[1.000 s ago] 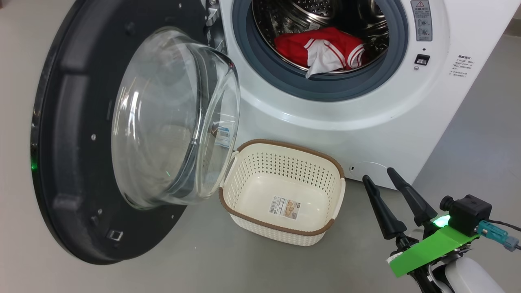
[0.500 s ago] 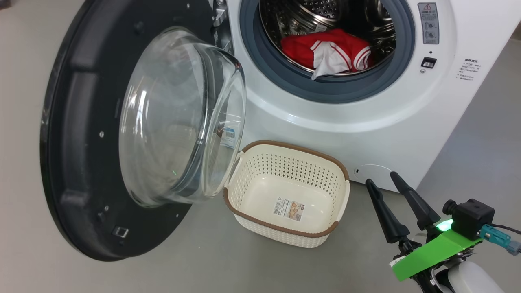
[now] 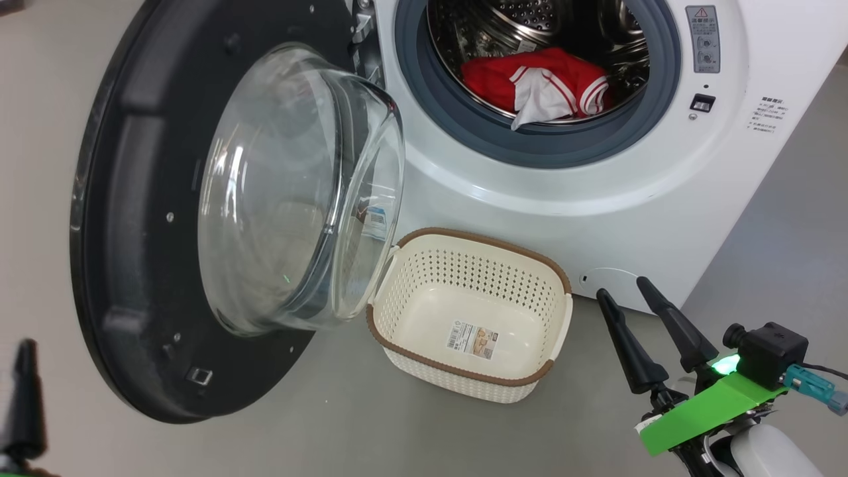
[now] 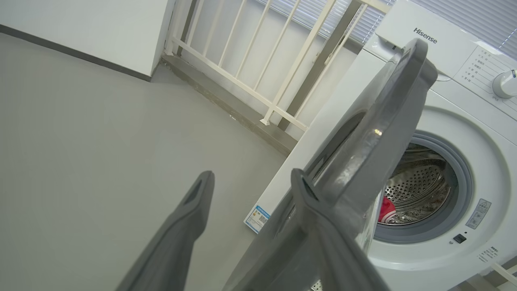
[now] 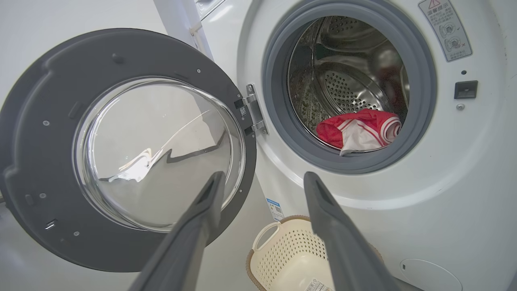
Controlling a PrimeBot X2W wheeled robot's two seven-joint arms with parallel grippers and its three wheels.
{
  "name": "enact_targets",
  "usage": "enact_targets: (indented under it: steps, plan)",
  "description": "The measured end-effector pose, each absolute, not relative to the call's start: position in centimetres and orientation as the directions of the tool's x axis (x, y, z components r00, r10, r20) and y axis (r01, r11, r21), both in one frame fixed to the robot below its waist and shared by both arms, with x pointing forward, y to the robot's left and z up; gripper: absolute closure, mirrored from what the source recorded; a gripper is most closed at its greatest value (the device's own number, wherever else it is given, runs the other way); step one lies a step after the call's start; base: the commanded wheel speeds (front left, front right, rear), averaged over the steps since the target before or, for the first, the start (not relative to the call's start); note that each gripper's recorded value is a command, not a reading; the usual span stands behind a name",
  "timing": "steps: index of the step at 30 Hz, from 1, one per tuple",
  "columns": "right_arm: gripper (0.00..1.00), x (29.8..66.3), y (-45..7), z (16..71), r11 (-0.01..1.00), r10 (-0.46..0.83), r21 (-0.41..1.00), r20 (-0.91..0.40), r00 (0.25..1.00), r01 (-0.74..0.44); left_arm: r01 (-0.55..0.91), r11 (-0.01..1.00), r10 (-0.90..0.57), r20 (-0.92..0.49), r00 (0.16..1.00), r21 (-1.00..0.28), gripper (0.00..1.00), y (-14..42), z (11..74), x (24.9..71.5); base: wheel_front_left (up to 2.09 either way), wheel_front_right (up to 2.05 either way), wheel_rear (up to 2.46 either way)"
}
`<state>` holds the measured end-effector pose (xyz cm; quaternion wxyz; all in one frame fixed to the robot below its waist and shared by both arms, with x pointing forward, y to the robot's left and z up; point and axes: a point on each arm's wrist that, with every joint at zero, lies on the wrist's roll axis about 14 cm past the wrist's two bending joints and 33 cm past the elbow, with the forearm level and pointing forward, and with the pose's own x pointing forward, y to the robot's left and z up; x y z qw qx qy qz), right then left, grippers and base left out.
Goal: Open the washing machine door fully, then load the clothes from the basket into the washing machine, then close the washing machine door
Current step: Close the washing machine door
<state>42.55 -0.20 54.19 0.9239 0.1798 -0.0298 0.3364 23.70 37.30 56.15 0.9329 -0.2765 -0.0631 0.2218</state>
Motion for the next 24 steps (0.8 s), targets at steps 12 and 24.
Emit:
enact_targets:
  steps: [12, 24]
  plan:
    - [0.0, 43.4, -0.6, 54.1, 0.716, 0.598, 0.317, 0.181, 0.781, -0.622, -0.408, 0.801, 0.473, 0.045, 0.88, -0.438, 0.0, 33.6, 53.1, 23.6, 0.0, 0.0, 0.0]
    - [0.0, 43.9, -1.0, 54.1, 0.723, 0.588, 0.316, 0.185, 0.787, -0.614, -0.436, 0.826, 0.49, 0.071, 0.869, -0.358, 0.0, 32.2, 51.1, 22.9, 0.0, 0.0, 0.0]
